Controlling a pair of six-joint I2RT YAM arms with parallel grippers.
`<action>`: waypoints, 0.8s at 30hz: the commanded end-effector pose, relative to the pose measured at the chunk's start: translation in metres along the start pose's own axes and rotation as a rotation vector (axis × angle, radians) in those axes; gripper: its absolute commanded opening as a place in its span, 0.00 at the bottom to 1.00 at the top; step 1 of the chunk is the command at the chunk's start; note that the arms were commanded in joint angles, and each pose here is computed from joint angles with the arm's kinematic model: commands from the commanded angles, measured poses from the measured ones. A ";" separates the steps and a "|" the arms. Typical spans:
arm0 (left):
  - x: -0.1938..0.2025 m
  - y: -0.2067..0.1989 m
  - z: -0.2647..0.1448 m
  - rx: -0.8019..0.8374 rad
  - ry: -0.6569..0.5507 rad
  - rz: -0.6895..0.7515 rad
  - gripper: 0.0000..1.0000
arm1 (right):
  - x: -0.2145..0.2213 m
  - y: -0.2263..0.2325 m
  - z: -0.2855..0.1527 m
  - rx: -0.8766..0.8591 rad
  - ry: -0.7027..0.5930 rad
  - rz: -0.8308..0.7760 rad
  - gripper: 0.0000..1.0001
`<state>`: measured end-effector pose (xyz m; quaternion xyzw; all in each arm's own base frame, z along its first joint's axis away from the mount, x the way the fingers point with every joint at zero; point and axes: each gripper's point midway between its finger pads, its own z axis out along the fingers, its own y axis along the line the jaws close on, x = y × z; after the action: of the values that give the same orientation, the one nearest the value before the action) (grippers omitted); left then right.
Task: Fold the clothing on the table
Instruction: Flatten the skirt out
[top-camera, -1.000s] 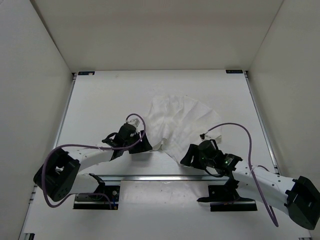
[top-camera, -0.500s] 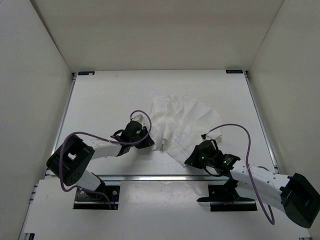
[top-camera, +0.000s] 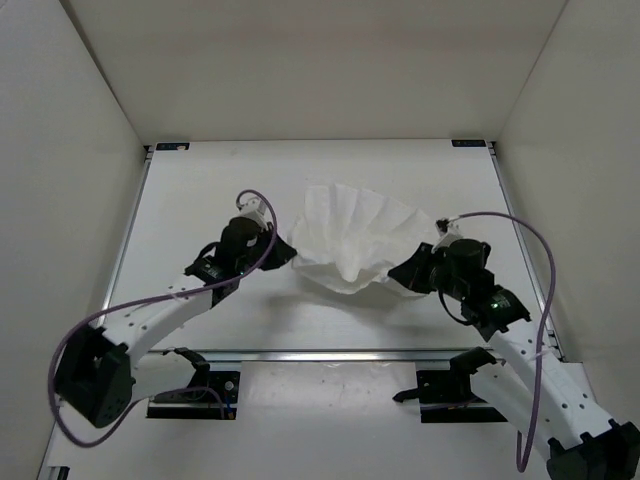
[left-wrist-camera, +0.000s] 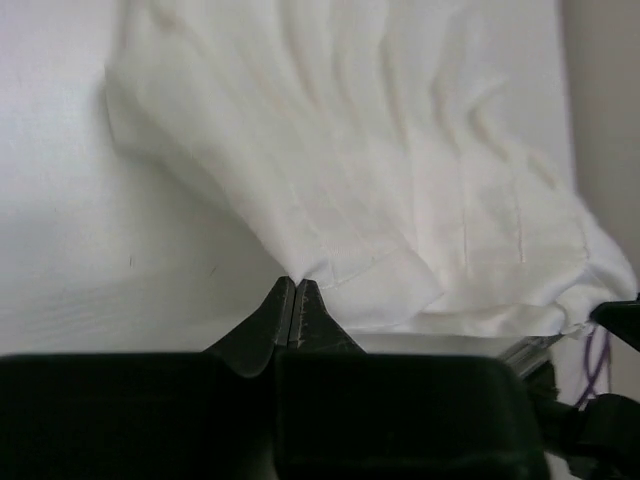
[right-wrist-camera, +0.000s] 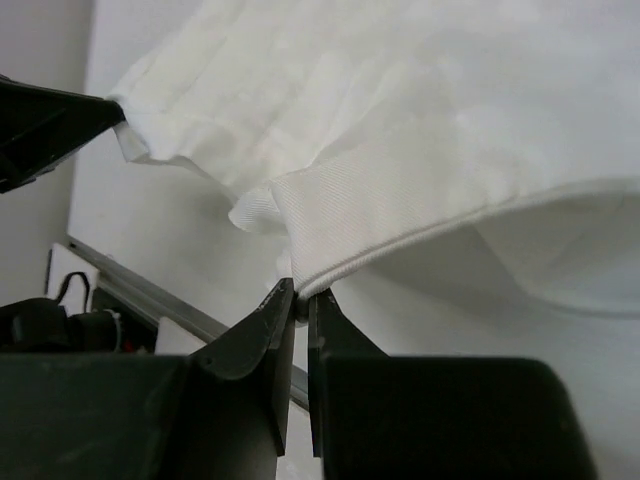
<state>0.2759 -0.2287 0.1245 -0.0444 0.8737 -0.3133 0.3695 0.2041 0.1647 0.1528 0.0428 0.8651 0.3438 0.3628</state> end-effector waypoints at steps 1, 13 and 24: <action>-0.057 -0.031 -0.053 0.043 -0.136 0.074 0.00 | -0.038 0.048 -0.033 -0.161 -0.058 -0.180 0.00; -0.153 -0.059 -0.130 0.102 -0.299 0.111 0.00 | -0.144 0.129 -0.054 -0.321 -0.134 -0.364 0.00; -0.290 -0.090 -0.170 -0.023 -0.484 0.252 0.00 | -0.268 0.216 -0.044 -0.349 -0.317 -0.604 0.00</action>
<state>0.3861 -0.1495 0.3840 -0.0201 0.8021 -0.2499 0.5421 0.3528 0.2387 0.3833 -0.2019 0.7755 0.3598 0.4780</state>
